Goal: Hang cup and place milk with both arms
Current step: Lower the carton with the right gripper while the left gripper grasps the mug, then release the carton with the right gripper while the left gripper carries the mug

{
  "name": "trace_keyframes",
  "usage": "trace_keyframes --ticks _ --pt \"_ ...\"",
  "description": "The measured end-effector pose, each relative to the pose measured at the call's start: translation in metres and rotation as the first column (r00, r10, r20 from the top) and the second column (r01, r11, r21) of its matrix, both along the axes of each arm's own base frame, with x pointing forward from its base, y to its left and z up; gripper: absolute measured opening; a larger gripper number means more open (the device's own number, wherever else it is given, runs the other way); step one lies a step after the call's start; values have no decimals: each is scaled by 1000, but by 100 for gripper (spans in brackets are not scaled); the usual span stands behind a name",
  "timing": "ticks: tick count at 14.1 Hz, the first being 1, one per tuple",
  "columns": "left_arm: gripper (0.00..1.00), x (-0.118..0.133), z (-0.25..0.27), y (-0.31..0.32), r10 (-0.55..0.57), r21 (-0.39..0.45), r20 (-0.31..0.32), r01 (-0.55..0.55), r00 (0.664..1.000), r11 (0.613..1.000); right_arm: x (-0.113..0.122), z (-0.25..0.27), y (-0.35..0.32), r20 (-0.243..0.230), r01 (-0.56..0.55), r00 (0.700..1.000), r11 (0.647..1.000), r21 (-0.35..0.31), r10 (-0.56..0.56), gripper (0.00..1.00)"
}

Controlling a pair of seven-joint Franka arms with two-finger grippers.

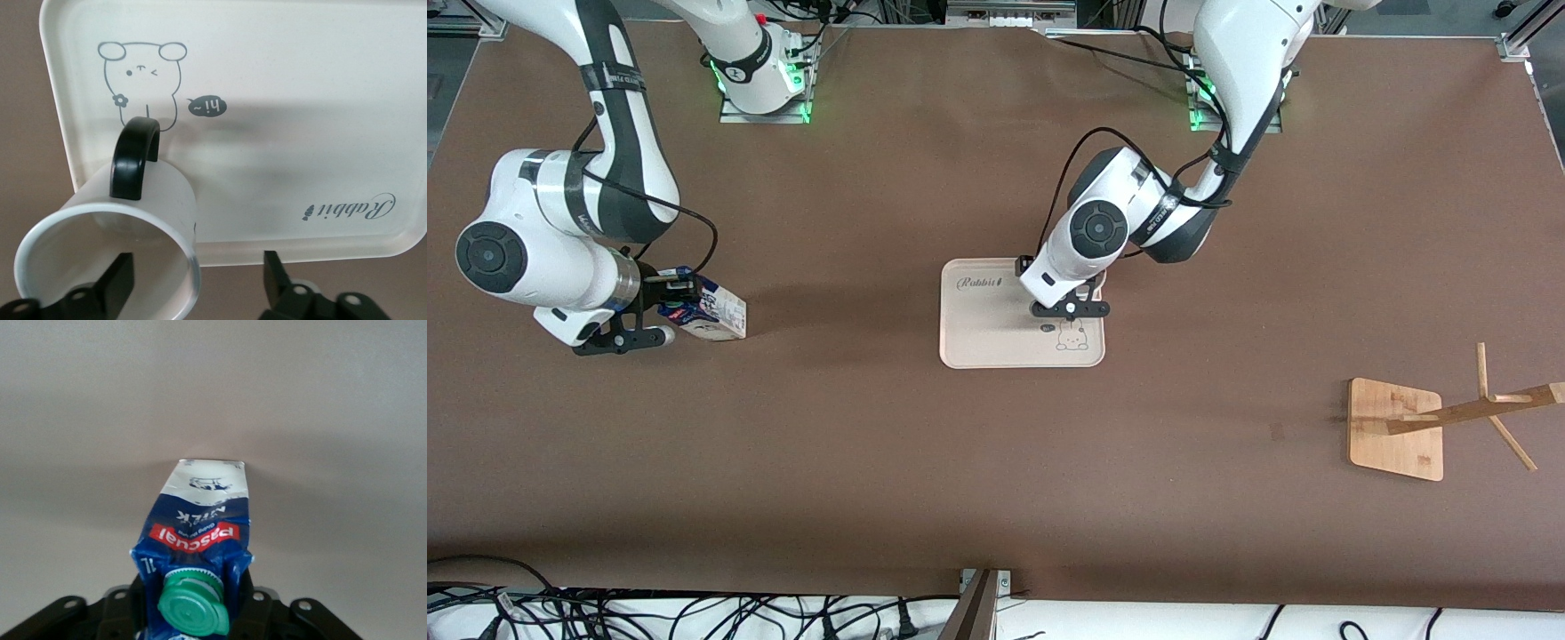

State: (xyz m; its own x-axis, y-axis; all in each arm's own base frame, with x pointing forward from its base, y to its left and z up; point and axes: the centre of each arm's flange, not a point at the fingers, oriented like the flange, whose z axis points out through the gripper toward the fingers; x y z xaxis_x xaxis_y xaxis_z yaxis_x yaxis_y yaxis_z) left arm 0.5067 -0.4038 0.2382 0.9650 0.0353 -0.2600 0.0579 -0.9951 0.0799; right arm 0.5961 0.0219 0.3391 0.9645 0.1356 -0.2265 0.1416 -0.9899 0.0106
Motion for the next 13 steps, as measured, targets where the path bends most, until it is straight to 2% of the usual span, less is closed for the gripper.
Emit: trace_keyframes --ticks 4,5,7,8,10,11,13 --pt "41 -5 -9 3 -3 12 -17 3 1000 1000 1 1 -2 2 4 1000 1000 0 -4 97" --pt "31 -6 -10 3 -3 13 -18 3 1000 1000 2 3 -5 7 7 1000 1000 1 -7 100" --pt "11 -5 -9 3 -2 11 -16 3 1000 1000 5 17 -9 32 11 999 1000 7 -11 100" --pt "7 -4 -8 3 -1 10 -13 2 1000 1000 7 29 -11 49 14 999 1000 12 -14 100" --pt "7 1 -2 6 8 3 1 -8 1000 1000 8 69 -15 70 18 997 999 28 -20 100" --pt "7 8 5 10 20 -4 15 -20 1000 1000 7 92 -17 84 20 996 999 38 -23 100" --pt "7 34 33 35 48 -28 56 -46 997 999 4 144 -26 144 27 989 998 59 -35 100"
